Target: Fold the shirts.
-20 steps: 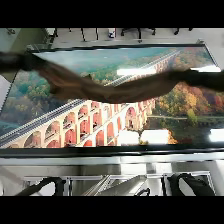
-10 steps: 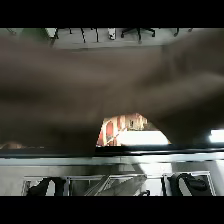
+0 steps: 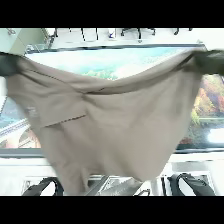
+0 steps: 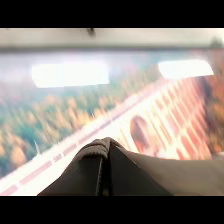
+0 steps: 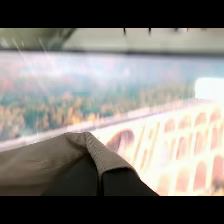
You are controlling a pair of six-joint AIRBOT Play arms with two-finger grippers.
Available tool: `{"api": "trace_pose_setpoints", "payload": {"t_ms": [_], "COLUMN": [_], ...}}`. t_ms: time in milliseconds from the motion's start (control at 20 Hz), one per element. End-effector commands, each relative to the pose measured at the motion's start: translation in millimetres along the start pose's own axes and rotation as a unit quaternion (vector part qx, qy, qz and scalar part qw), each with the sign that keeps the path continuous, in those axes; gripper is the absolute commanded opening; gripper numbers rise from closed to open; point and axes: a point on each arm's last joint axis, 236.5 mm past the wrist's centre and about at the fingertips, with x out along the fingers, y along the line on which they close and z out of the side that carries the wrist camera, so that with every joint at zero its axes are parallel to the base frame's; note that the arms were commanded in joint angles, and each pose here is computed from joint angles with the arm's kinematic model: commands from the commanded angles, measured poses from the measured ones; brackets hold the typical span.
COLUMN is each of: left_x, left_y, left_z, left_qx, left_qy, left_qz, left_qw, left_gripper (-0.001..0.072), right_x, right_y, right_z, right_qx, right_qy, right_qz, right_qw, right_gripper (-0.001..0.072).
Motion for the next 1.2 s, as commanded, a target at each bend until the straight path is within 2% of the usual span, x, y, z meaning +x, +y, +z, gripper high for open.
{"api": "trace_pose_setpoints", "payload": {"t_ms": [0, 150, 300, 450, 750, 950, 1150], "left_x": [138.0, 215.1, 268.4, 297.9, 290.2, 270.4, 232.0], "left_y": [49.6, 96.5, 126.1, 140.6, 158.4, 162.0, 173.9], "left_z": [-113.6, -192.3, -226.2, -204.2, -116.8, -144.0, -193.0], "left_qx": [-0.047, -0.091, -0.134, -0.141, -0.137, -0.128, -0.109], "left_qy": [0.16, 0.245, 0.282, 0.258, 0.185, 0.237, 0.357], "left_qz": [-0.001, 0.013, 0.017, 0.02, 0.079, 0.102, 0.142], "left_qw": [0.986, 0.965, 0.95, 0.956, 0.97, 0.958, 0.917], "left_gripper": [0.0017, 0.0017, 0.0017, 0.0017, 0.0017, 0.0016, 0.0017], "right_x": [91.3, 146.6, 190.0, 217.8, 219.0, 206.1, 188.9], "right_y": [-81.1, -129.5, -157.6, -169.5, -170.5, -163.5, -170.4], "right_z": [-122.3, -211.9, -247.0, -232.8, -136.7, -157.5, -191.4], "right_qx": [0.112, 0.184, 0.214, 0.222, 0.198, 0.187, 0.172], "right_qy": [0.111, 0.189, 0.213, 0.217, 0.156, 0.212, 0.285], "right_qz": [-0.044, -0.071, -0.074, -0.057, -0.033, -0.018, -0.044], "right_qw": [0.987, 0.962, 0.951, 0.949, 0.967, 0.959, 0.942], "right_gripper": [0.0018, 0.0018, 0.0017, 0.0017, 0.0017, 0.0017, 0.0018]}}
